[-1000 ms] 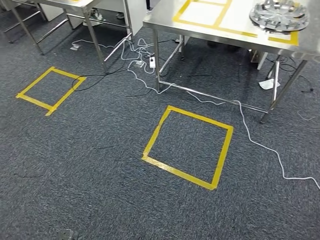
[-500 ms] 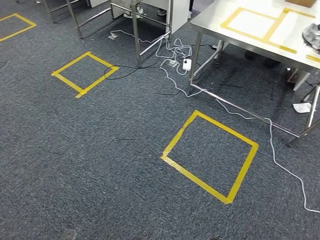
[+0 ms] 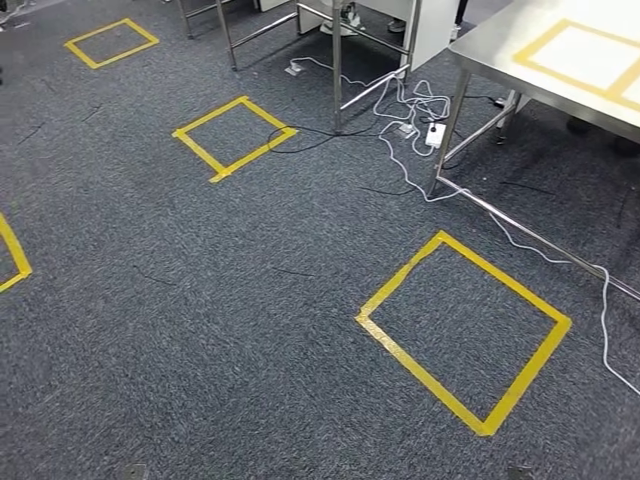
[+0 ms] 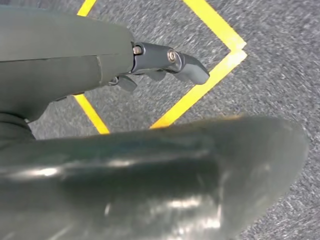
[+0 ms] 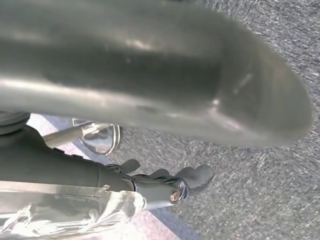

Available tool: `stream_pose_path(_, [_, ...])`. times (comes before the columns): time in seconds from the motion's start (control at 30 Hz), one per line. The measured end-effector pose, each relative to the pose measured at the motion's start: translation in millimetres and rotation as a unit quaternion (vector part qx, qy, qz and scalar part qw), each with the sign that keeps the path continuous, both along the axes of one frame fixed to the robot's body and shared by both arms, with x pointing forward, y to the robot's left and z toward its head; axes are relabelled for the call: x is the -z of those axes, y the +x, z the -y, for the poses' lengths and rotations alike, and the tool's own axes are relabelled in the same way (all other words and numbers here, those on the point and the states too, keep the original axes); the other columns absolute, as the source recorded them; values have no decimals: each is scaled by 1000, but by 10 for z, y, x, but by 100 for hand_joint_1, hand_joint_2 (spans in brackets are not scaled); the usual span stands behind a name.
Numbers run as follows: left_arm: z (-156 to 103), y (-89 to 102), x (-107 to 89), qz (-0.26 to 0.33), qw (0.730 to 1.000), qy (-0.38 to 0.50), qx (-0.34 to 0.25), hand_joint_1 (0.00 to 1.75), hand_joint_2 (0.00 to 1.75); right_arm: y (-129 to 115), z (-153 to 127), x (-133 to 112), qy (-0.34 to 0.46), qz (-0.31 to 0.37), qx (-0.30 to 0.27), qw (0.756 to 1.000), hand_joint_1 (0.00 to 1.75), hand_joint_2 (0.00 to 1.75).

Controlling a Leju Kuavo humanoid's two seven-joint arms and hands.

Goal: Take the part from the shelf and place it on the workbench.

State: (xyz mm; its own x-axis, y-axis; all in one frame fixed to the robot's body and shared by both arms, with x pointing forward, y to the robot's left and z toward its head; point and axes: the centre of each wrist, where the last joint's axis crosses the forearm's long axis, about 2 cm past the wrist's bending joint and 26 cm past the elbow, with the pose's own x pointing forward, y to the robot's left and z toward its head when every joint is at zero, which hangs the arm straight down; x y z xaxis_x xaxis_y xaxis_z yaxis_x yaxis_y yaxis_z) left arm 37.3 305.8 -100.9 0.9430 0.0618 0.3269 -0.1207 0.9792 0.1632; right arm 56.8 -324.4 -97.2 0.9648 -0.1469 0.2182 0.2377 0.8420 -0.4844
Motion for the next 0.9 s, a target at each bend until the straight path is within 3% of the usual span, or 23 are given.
stream_pose_path(0.9, [-164,4,-28,-15,999,42,-12,0,0,15,-2,7,13,13,4,1000,0,0])
